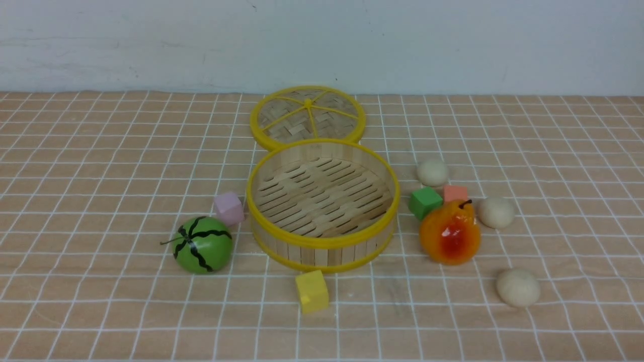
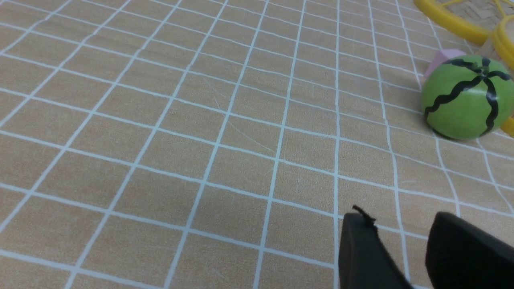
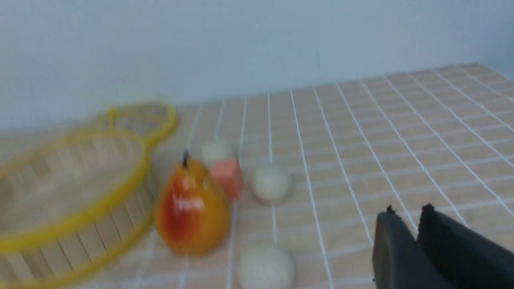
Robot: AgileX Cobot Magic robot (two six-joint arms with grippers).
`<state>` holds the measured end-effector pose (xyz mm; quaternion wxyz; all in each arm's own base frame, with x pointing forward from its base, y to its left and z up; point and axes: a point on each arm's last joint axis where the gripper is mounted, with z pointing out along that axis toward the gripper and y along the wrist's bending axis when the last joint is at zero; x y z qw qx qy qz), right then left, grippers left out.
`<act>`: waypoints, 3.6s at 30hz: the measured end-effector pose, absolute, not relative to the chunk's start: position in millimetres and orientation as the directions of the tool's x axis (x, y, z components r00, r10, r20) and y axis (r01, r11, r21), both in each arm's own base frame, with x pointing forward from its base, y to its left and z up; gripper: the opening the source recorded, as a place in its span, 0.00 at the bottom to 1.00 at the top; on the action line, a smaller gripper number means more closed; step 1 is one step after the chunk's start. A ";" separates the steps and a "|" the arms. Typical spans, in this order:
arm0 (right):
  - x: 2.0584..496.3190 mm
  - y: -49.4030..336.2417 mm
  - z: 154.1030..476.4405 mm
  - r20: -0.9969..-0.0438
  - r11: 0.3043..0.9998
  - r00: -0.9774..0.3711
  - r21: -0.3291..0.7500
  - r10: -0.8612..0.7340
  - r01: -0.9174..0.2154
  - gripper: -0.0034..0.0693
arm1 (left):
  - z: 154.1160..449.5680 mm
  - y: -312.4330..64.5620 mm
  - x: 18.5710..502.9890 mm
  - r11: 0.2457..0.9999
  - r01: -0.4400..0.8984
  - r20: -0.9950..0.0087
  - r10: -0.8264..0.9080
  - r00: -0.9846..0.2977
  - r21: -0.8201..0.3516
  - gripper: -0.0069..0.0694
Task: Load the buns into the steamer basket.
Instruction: Use the right arm to grab a steamed stuffed bun, then use the right arm to put the steamed stuffed bun into the steamer
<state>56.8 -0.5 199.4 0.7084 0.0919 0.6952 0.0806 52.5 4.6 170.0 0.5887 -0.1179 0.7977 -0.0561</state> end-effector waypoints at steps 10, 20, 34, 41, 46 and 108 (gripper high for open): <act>50.6 -7.2 235.6 -0.874 0.917 0.291 0.398 0.388 -0.028 0.20 | 170.0 4.6 52.5 0.966 -0.122 -0.926 -0.254 -0.279 -0.228 0.40; 50.7 8.1 362.9 -0.947 0.944 -0.022 0.323 0.322 -0.072 0.22 | 170.0 4.7 52.5 0.966 -0.123 -0.926 -0.254 -0.279 -0.228 0.40; 169.9 9.1 340.9 -0.784 0.987 -0.615 0.154 0.091 -0.050 0.24 | 170.0 4.7 52.5 0.966 -0.123 -0.926 -0.254 -0.279 -0.228 0.40; 233.0 13.6 307.3 -0.617 0.978 -0.787 0.171 0.010 -0.121 0.27 | 170.0 4.7 52.5 0.966 -0.123 -0.926 -0.254 -0.279 -0.228 0.40; 280.7 23.2 303.2 -0.582 0.975 -0.812 0.151 -0.045 -0.162 0.38 | 170.0 4.7 52.5 0.966 -0.123 -0.926 -0.254 -0.279 -0.228 0.40; 431.4 202.3 260.8 -0.659 0.860 -0.746 0.323 -0.095 -0.394 0.05 | 170.0 4.7 52.5 0.966 -0.123 -0.926 -0.254 -0.279 -0.228 0.40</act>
